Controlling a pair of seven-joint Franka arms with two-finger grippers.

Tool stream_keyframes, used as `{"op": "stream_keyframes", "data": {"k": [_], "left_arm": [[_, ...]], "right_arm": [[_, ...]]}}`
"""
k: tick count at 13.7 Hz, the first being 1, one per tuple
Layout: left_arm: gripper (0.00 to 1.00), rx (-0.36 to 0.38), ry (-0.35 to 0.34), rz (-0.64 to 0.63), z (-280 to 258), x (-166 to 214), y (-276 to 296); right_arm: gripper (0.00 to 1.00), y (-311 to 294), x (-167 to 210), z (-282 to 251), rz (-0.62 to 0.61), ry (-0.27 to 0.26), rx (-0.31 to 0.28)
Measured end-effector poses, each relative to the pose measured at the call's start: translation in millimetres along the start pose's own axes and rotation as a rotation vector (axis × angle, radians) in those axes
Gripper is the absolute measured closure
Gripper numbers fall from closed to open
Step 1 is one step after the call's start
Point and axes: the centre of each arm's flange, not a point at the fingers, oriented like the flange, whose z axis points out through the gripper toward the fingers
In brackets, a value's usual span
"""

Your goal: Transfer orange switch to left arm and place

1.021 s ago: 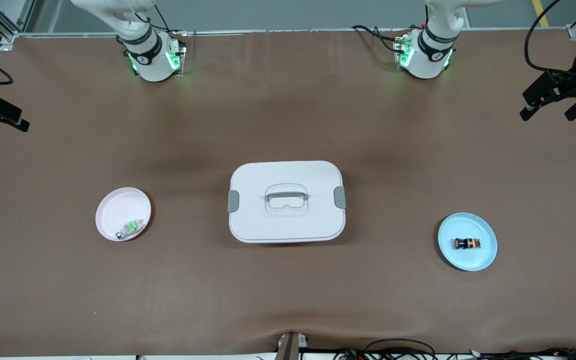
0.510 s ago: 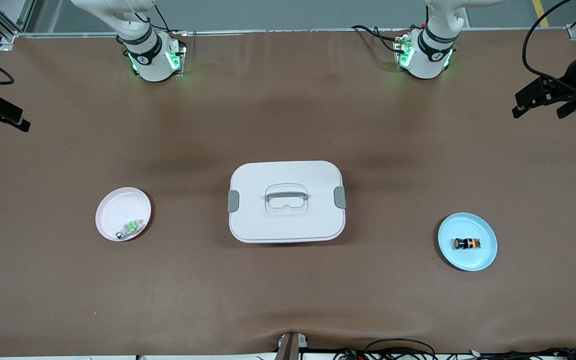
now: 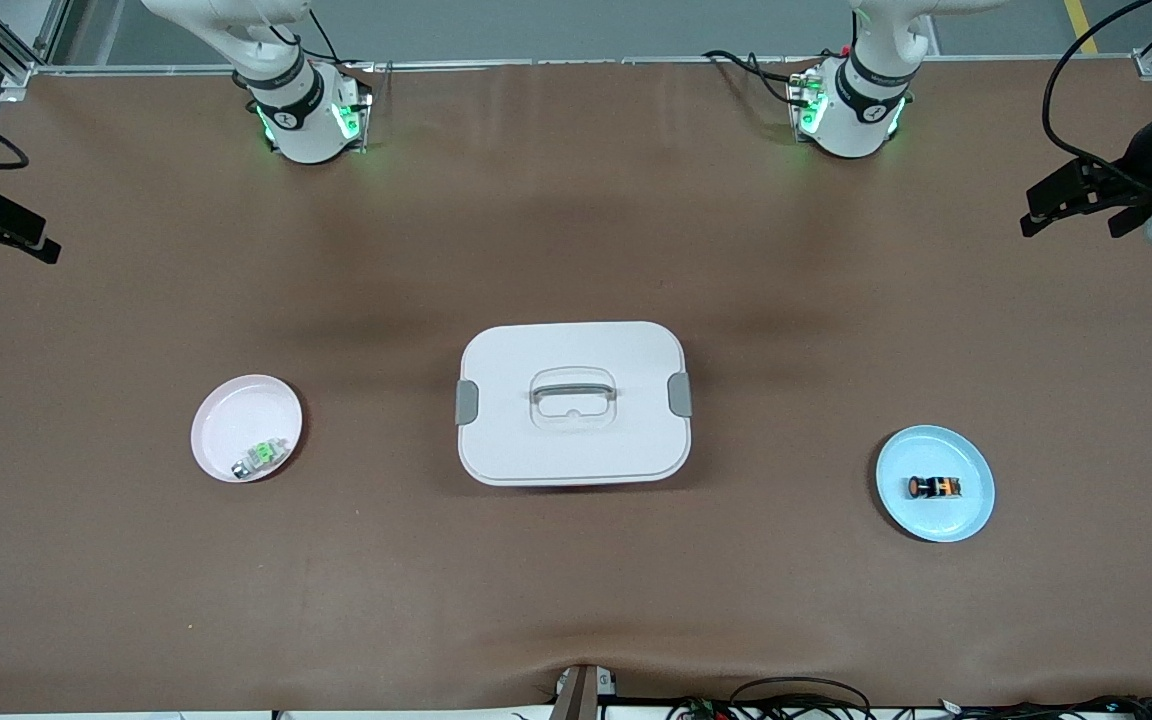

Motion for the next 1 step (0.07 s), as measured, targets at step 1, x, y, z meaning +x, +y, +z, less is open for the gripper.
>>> {"op": "stream_keyframes", "data": {"k": [1], "left_arm": [[0.00, 0.000, 0.000, 0.000, -0.1, 0.0, 0.0]], "right_arm": [[0.00, 0.0, 0.0, 0.0, 0.000, 0.000, 0.000]]}}
